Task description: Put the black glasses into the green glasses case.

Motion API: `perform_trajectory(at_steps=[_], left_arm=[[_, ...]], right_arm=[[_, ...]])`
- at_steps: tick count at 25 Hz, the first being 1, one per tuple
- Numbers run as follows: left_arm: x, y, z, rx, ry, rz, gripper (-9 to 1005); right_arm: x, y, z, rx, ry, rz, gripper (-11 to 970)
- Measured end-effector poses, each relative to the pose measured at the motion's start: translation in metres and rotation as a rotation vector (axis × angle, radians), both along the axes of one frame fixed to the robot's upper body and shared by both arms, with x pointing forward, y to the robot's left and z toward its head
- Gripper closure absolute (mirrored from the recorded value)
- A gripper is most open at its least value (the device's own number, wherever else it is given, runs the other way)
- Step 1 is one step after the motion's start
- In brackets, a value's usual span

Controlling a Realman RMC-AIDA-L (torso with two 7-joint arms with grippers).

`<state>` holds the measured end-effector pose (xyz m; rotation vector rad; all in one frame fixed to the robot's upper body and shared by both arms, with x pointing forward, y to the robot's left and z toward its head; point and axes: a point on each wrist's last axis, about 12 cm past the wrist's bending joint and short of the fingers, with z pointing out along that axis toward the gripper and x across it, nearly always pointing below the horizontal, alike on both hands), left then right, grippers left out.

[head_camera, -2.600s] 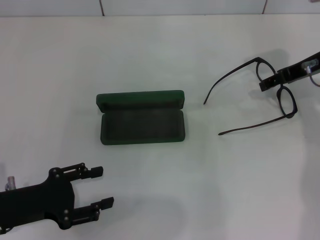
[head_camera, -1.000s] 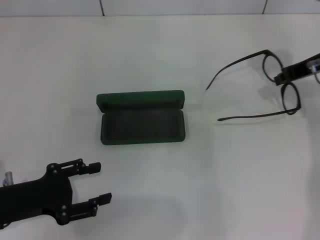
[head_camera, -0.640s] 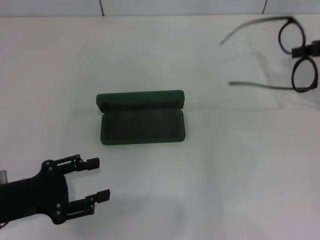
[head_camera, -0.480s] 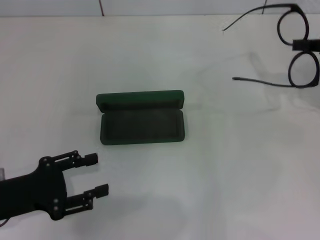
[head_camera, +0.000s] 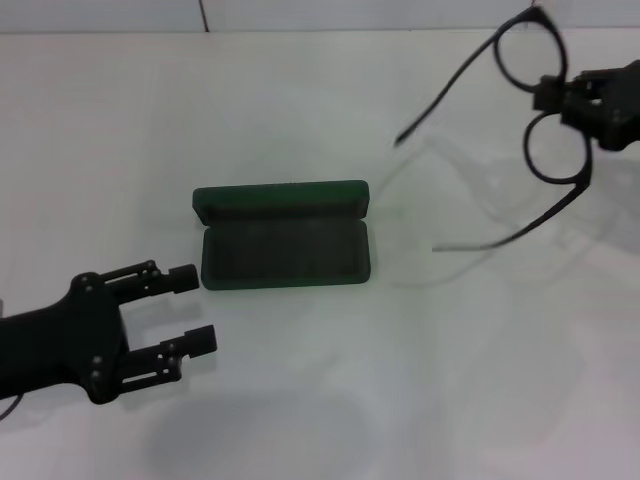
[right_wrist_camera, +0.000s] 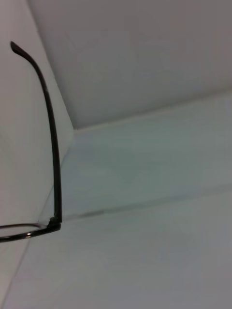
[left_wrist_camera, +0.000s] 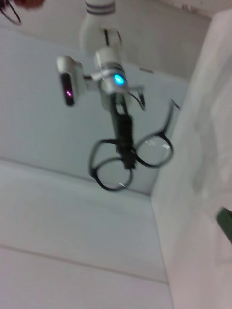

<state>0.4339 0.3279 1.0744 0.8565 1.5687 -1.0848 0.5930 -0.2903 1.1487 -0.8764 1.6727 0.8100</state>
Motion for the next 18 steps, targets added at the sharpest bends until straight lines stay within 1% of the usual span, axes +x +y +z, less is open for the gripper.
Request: perform_trajectory(at_steps=[4, 7, 12, 15, 16, 18], left_arm=[[0.006, -0.001, 0.013, -0.04, -0.027, -0.068, 302], [0.012, -0.004, 0.02, -0.051, -0.036, -0.122, 302], [0.026, -0.015, 0.033, -0.066, -0.086, -0.21, 304], [0.033, -0.022, 0.042, -0.081, -0.144, -0.258, 305], [0.036, -0.025, 0.047, -0.081, -0.179, -0.282, 305], [0.04, -0.028, 0.054, -0.08, -0.224, -0.3, 306]], right_arm=[[-0.007, 0.012, -0.004, -0.052, -0.153, 0.095, 863], [-0.011, 0.022, -0.005, -0.064, -0.234, 0.165, 863], [-0.015, 0.037, -0.009, -0.006, -0.229, 0.271, 863], [-0.015, 0.043, -0.009, 0.015, -0.219, 0.293, 863], [-0.014, 0.043, -0.009, 0.016, -0.218, 0.294, 863], [-0.015, 0.044, -0.01, 0.017, -0.217, 0.296, 862]])
